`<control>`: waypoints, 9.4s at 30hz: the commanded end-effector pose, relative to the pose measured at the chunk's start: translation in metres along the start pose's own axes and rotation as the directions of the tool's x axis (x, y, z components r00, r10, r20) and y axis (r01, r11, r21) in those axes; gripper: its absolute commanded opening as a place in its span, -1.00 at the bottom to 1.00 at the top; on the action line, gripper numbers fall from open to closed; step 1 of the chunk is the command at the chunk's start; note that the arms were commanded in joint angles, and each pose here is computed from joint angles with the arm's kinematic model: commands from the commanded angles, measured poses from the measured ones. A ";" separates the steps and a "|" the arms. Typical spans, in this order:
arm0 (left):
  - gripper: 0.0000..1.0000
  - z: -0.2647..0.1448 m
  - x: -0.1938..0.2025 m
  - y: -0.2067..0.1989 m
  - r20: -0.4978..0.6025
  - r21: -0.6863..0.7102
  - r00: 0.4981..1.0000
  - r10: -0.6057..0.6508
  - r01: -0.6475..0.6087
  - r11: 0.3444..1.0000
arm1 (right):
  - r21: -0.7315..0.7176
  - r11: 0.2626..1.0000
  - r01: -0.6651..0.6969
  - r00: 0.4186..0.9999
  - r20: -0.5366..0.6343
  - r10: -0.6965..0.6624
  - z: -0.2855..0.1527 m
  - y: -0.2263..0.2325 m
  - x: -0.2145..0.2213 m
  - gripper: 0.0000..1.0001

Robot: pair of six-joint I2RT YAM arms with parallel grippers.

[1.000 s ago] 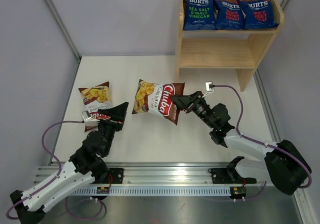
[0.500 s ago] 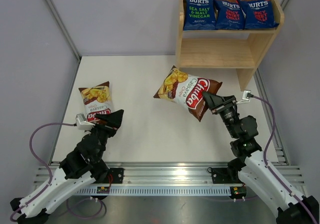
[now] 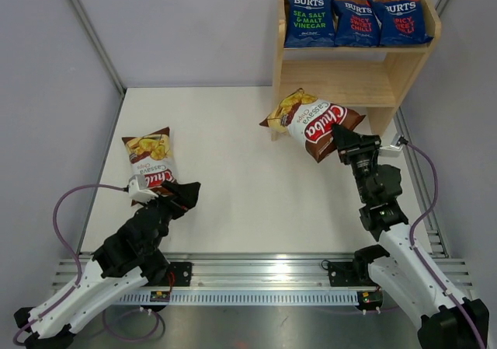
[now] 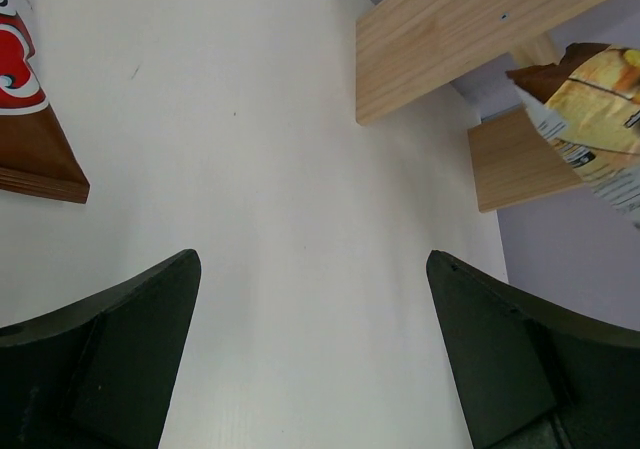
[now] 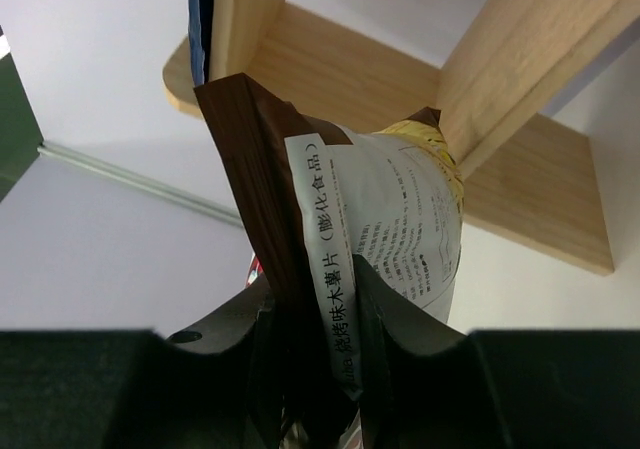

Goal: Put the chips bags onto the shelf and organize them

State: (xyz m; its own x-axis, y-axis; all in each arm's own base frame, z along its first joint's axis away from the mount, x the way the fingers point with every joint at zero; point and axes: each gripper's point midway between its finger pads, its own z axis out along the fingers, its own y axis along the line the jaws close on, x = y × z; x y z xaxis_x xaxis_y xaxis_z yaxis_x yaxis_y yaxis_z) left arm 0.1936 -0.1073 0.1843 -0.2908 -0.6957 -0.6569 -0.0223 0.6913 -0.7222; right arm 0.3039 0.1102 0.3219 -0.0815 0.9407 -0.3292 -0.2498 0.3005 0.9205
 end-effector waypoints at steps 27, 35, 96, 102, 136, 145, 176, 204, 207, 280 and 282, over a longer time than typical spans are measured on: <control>0.98 -0.004 0.010 0.000 -0.059 0.042 0.990 0.128 -0.126 0.991 | -0.042 0.998 -0.047 0.910 0.411 0.060 0.076 -0.026 -0.181 -1.00; 0.98 -0.003 0.012 0.001 -0.061 0.048 0.989 0.137 -0.134 0.990 | -0.002 0.999 -0.043 0.858 0.512 0.038 0.083 -0.057 -0.199 -1.00; 0.98 0.008 0.048 0.011 -0.244 0.006 0.917 0.315 -0.324 0.946 | 0.339 0.930 -0.139 0.683 0.713 -0.157 0.111 -0.170 -0.196 0.51; 0.98 0.007 0.037 0.010 -0.239 -0.023 0.916 0.323 -0.338 0.941 | 0.346 0.927 -0.148 0.690 0.707 -0.154 0.093 -0.160 -0.197 0.84; 0.98 0.059 -0.138 0.119 -0.114 -0.496 0.993 0.032 -0.085 0.864 | -0.008 0.785 0.620 0.644 -0.567 -0.514 -0.009 -0.050 0.011 0.99; 0.98 0.086 -0.149 0.169 -0.131 -0.506 0.990 -0.052 -0.022 0.862 | -0.409 0.817 0.406 0.403 -0.722 -0.562 -0.053 0.000 0.106 0.99; 0.98 0.173 -0.106 0.230 -0.331 -0.162 0.906 -0.263 0.220 0.962 | -0.606 0.766 0.214 0.342 -0.688 -0.640 -0.100 0.035 0.140 0.99; -0.61 0.169 -0.162 0.190 -0.069 -0.143 0.972 -0.224 0.213 0.967 | -0.570 0.762 0.307 0.360 -0.671 -0.648 -0.087 0.022 0.136 0.99; -0.63 0.163 -0.177 0.178 0.016 -0.128 0.972 -0.233 0.233 0.964 | -0.561 0.761 0.326 0.365 -0.668 -0.649 -0.085 0.020 0.134 0.99; -0.57 -0.001 -0.101 -0.125 -0.126 0.466 0.619 -0.775 0.727 0.504 | -0.648 0.759 -0.062 0.882 -0.391 -0.262 -0.037 0.163 0.265 0.87; -0.52 0.001 -0.096 -0.121 -0.129 0.456 0.618 -0.775 0.731 0.507 | -0.665 0.745 -0.056 0.880 -0.386 -0.278 -0.040 0.166 0.265 0.67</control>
State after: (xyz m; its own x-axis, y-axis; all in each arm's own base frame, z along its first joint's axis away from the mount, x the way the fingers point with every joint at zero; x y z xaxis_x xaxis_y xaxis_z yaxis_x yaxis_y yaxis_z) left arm 0.2355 -0.1070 0.3368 -0.1883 -0.9626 0.1948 0.2172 -0.2343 -0.9476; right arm 0.1984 0.4138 0.3267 -0.4843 0.5889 -0.6470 -0.7676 0.0689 0.6373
